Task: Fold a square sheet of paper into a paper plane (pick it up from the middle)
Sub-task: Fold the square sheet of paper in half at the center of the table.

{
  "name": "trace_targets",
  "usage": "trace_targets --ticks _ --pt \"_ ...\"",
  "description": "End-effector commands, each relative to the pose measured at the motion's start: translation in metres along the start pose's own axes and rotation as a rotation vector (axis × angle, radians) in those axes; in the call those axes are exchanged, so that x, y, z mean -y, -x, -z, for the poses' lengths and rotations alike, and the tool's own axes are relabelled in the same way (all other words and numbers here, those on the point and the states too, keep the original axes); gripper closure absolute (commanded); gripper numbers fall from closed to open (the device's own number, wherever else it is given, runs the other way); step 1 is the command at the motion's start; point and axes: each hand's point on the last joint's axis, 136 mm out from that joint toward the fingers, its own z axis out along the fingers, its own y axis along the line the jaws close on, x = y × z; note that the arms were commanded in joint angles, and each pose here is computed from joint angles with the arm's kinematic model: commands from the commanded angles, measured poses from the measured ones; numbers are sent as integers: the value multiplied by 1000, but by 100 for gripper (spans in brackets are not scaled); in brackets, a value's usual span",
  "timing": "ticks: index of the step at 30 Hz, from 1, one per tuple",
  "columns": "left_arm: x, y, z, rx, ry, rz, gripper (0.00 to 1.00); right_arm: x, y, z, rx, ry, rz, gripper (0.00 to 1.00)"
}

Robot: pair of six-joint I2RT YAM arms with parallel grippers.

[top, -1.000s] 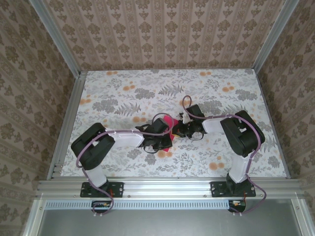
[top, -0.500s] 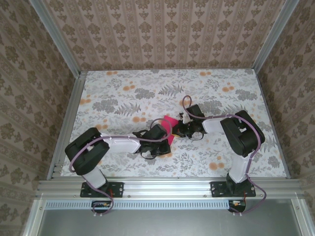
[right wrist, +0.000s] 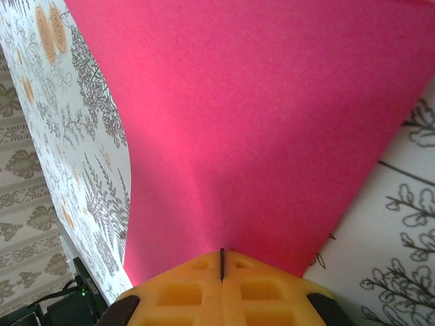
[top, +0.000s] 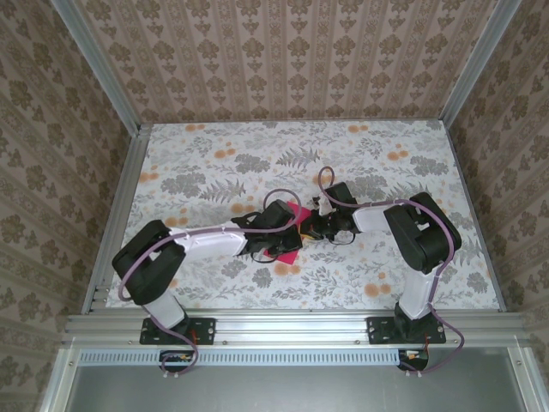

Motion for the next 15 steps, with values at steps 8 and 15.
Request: trace_targets --ticks 8,15 --pt "-43 -21 -15 -70 131 22 93 -2 -4 8 -6 -9 16 94" --pt "-50 -25 -21 -86 153 32 95 -19 -20 20 -29 15 73 94"
